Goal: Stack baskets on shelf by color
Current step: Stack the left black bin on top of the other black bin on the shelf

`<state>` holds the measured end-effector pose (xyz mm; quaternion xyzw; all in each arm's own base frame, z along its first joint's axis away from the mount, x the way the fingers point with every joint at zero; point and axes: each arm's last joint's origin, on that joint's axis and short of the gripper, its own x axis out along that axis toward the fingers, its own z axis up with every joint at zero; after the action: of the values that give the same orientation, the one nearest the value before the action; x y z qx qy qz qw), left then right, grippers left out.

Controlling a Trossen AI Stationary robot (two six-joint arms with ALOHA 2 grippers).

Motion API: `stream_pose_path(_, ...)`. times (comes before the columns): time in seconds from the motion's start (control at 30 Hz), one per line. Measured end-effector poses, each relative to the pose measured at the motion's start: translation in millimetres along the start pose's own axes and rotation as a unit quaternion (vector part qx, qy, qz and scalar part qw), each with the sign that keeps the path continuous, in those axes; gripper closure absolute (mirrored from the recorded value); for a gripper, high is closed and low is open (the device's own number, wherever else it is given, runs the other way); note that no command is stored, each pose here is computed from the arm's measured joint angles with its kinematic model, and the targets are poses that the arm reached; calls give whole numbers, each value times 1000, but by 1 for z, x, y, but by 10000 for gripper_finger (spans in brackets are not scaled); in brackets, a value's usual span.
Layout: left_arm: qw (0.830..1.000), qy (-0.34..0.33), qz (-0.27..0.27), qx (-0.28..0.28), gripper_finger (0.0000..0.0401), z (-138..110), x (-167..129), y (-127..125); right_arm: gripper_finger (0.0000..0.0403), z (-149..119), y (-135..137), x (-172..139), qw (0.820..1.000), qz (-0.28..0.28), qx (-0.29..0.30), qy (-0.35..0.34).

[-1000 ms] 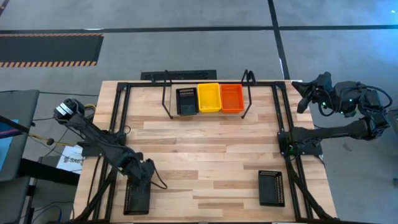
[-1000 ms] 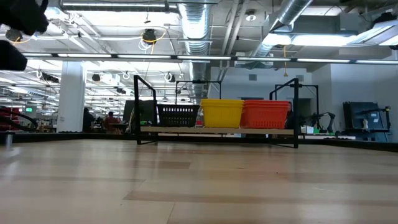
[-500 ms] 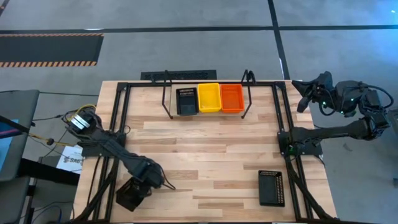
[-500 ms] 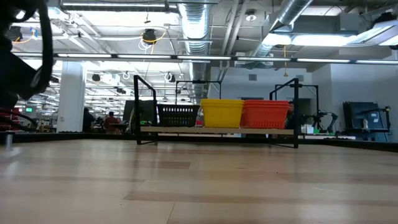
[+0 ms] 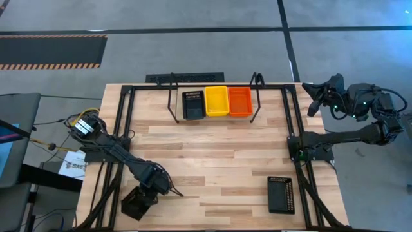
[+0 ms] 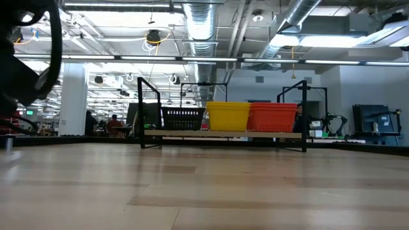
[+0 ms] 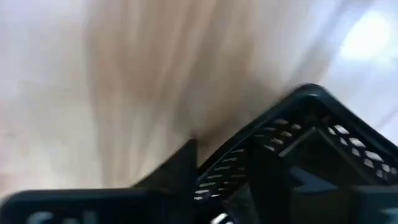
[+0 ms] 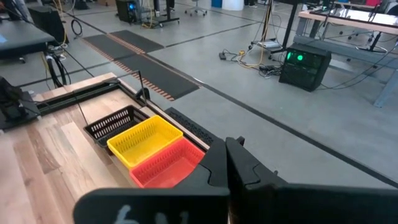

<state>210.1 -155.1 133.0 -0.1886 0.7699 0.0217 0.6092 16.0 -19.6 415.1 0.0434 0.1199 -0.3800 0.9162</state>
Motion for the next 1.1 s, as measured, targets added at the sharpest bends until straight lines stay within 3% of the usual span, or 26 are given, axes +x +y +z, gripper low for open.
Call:
stream_pose_path(0.07,1000,0,-13,0,354,2,0,-1,401,0,0,0,1000,0,0,0)
stream_pose_path(0.13,1000,-2,-21,-16,384,3,-1,-2,401,0,0,0,1000,0,-1,1)
stream_pose_path(0.37,997,-32,-11,-66,398,12,-6,3,401,0,0,0,1000,0,-3,2)
stream_pose_path(0.53,990,-85,69,-92,401,18,-34,11,401,0,0,0,1000,-1,-2,2)
stream_pose_path(0.63,975,-133,134,-116,400,15,-61,19,401,0,0,0,1000,-1,-2,2)
stream_pose_path(0.77,955,-195,172,-147,400,8,-99,27,401,0,0,0,1000,-1,-1,2)
stream_pose_path(0.93,927,-282,176,-173,400,2,-138,33,401,0,0,0,1000,-1,-1,2)
stream_pose_path(1.1,888,-382,160,-200,400,0,-180,37,401,-1,0,0,1000,-1,-3,5)
